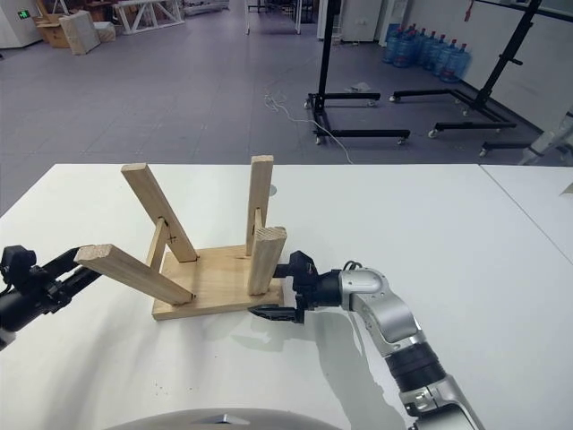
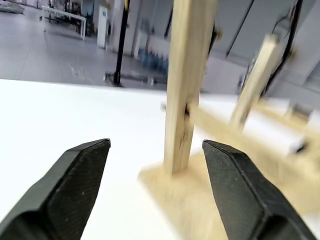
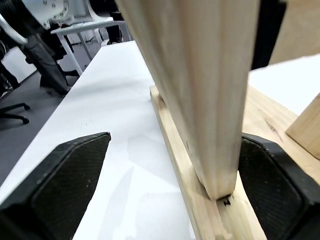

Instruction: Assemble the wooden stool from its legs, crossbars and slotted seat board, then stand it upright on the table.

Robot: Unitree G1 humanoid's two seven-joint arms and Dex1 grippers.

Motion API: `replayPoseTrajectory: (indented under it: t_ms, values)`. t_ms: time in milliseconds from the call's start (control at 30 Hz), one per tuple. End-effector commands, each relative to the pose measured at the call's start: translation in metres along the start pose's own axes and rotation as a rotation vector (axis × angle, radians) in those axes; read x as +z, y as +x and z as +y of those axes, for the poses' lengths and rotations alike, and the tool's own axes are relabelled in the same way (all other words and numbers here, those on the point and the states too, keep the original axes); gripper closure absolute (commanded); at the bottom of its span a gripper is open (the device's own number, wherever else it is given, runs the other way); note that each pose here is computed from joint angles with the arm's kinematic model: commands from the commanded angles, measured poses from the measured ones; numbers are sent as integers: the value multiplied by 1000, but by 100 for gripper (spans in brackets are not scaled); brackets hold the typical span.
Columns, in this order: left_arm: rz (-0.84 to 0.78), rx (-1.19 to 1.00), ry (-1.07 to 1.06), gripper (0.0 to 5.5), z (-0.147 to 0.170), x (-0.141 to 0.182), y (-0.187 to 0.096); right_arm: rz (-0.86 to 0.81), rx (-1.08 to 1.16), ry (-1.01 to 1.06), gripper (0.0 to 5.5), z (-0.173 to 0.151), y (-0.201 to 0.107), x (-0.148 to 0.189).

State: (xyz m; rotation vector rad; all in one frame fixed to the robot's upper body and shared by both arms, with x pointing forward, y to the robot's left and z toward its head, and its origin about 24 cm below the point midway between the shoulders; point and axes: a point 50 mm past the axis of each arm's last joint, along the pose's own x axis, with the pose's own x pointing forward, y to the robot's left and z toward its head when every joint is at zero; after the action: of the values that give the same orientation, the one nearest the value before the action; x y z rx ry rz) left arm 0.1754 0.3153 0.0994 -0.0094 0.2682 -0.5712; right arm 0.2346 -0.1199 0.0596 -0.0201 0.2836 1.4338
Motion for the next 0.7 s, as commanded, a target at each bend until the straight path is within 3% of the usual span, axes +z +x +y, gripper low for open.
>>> replayPoseTrajectory:
  t_ms: [33,200,333,533,700]
  values:
    - [302,-152,234,213,1,-17,-9,32,-32,-19,117,-3,-5,-3]
    - [266,-346,312,213,-15,-17,19,49,-33,-29,117,-10,-5,-2]
    - [124,-415,244,213,-33,-6,41,62,-13,-43,117,-13,-5,1]
    - [161,-436,147,213,-42,-29,50,60,7,-43,117,-15,-4,2]
    - [150,-424,126,281,-44,-37,55,33,26,-53,193,-14,-6,0]
